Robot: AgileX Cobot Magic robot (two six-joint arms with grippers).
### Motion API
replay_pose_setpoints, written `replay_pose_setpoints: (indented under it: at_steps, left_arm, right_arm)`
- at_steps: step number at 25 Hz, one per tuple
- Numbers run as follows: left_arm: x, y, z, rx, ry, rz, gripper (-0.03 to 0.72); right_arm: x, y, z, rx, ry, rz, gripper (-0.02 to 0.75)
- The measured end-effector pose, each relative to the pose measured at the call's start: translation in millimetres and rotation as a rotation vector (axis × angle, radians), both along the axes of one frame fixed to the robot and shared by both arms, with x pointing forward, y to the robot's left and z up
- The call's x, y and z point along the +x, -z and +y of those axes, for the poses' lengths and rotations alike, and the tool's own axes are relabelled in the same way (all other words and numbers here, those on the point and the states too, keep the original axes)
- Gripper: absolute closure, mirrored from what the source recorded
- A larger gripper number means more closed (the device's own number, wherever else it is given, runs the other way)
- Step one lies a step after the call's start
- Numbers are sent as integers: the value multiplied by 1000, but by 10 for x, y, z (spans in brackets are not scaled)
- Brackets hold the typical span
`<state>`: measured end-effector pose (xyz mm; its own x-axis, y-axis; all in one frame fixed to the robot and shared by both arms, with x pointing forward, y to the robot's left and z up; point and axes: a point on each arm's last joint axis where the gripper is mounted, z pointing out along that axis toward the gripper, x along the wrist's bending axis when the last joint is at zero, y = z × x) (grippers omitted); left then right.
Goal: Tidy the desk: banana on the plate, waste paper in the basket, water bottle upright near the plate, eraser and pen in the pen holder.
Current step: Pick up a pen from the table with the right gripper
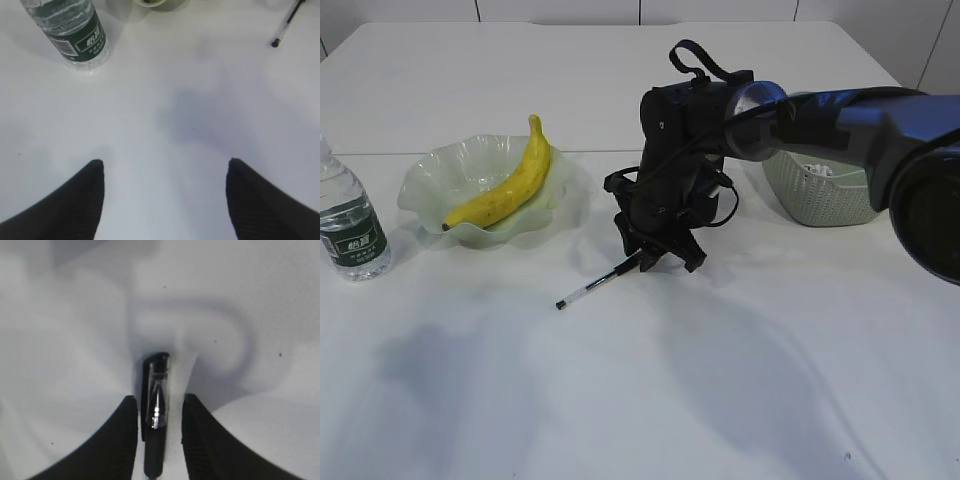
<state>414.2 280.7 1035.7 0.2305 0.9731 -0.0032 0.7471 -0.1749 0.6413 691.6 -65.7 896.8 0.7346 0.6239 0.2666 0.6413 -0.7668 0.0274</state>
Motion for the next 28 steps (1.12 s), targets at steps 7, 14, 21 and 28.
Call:
replay_pose_setpoints:
  at_steps: [7,14,21,28]
  left_arm:
    - [0,0,0,0,0,0,151]
    - [0,0,0,0,0,0,151]
    - [0,0,0,0,0,0,151]
    - [0,0,0,0,0,0,151]
  right_arm:
    - [-1,0,1,2,1,1,498]
    - [-1,0,2,3,1,2,525]
    - [-20,27,69,81,33,38,582]
    - [-23,35,87,98,18,41,582]
